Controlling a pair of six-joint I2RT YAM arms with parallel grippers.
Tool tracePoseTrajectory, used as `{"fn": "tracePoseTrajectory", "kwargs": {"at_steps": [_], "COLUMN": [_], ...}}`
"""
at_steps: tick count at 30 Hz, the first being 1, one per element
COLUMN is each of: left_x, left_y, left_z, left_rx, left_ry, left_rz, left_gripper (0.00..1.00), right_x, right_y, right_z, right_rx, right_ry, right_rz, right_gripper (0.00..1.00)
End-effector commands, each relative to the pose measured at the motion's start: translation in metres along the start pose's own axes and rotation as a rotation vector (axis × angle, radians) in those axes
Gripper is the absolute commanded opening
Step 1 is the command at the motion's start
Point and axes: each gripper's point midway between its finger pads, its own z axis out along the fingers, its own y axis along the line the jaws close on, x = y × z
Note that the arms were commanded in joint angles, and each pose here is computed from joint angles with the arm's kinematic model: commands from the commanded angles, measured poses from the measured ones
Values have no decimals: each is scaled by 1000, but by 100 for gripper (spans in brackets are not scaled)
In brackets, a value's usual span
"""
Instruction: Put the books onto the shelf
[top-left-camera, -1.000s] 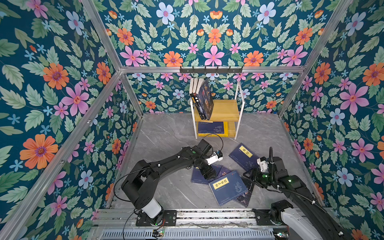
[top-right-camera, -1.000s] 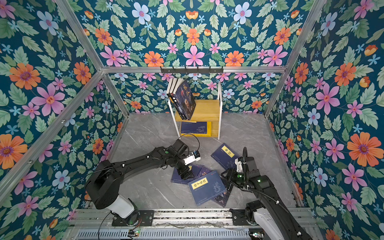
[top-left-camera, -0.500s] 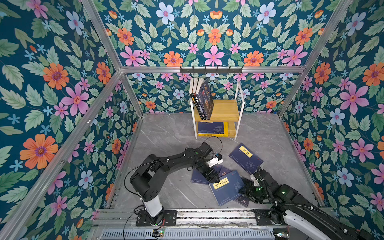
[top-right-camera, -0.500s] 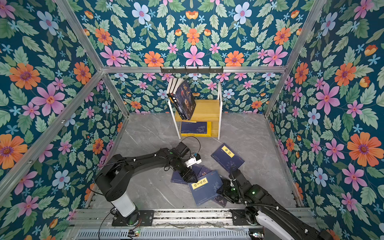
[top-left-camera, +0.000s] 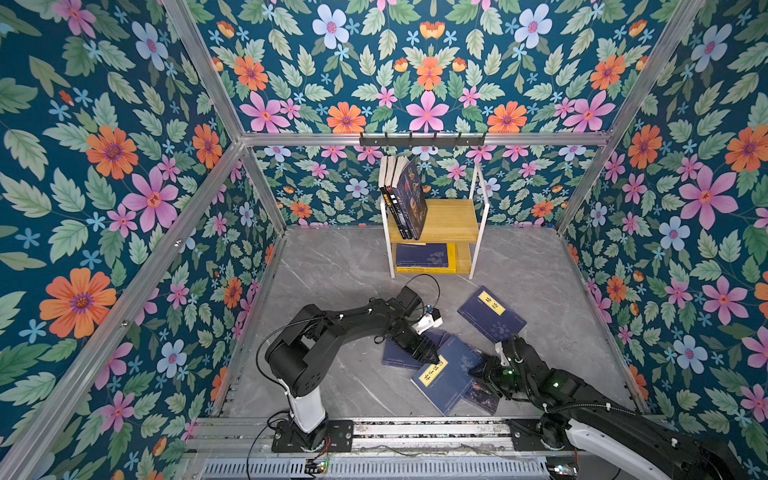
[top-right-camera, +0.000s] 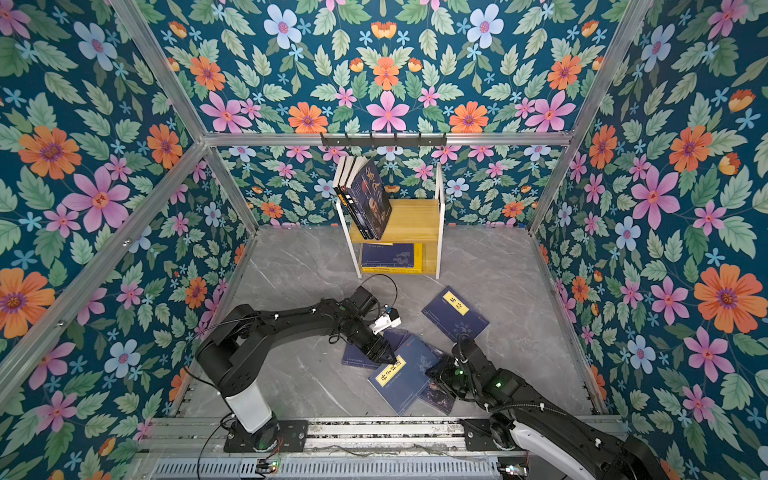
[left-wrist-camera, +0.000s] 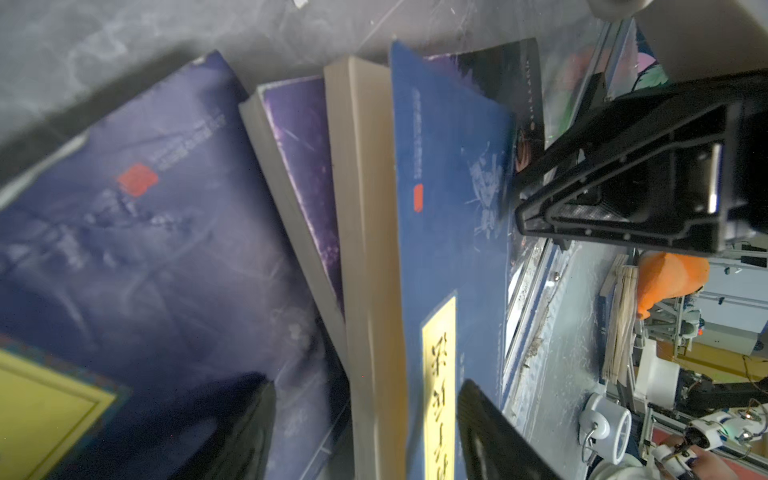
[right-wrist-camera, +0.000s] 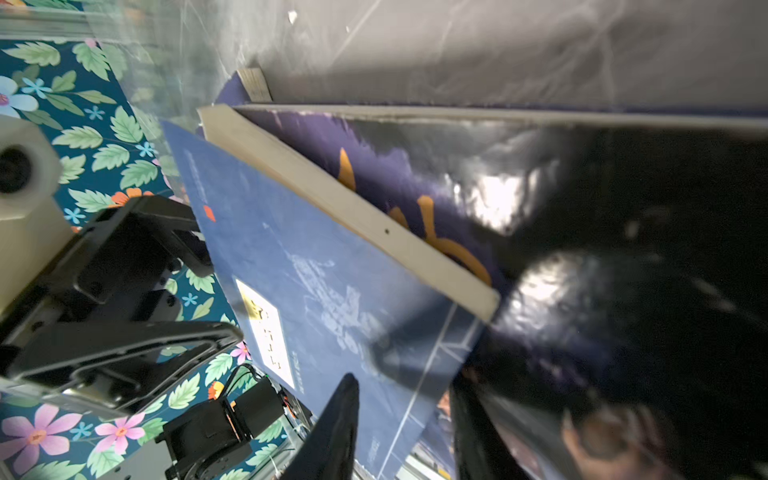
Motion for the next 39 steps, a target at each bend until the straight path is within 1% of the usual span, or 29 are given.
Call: {"fn": "tracePoseTrajectory", "kwargs": {"at_steps": [1,3,8,11,15,18,19,21,23,25,29,32,33,34,36,39], "left_x": [-5,-6,-11,-13,-18,-19,-20,-23,-27,-28,-31,-35,-37,-38,-40,-42], "left_y": [-1,0,1,1,0,-1,0,1,-3,-5,-7,-15,-17,-18,-17,-19], "left_z": [3,6,9,9,6,4,2,-2,-8,-13,-25,-40,-46,-52,-63,-79], "left_rx": [17,21,17,15,9,0,-10,-36,-39,-41,-33,4,12,16,14,18], "left_ry": [-7,-8,-11,-14,-27,-35,-39,-47,-61,-73,-95,-126,-140,-153,-179,-223], "left_rz": [-28,-27,-42,-24,-24,-2,2,6,18,42,51,74,84,86,85,115], "left_gripper": [64,60,51,46,38,26,18,7,1,0,0,0,0,0,0,0], "right_x": [-7,-7,-6,-6,-7,-5,-5,-6,-8,-11,-23,-35,-39,-41,-45,-49], "right_y": [-4,1,4,14,24,36,37,40,43,42,42,56,65,76,97,131], "right_z": [1,3,6,10,17,23,26,28,28,24,7,-13,-21,-28,-41,-54], "right_rx": [9,-15,-7,-35,-42,-52,-48,-41,-41,-11,42,48,38,24,12,-7], "right_ry": [-42,-44,-38,-52,-39,-15,-9,-7,-12,-30,-107,-194,-223,-244,-278,-315], "right_rz": [47,45,45,27,14,-14,-17,-18,-31,-53,-118,-266,-333,-426,-552,-762], "right_gripper": [36,36,34,33,32,32,32,32,32,34,44,54,56,59,61,65]}}
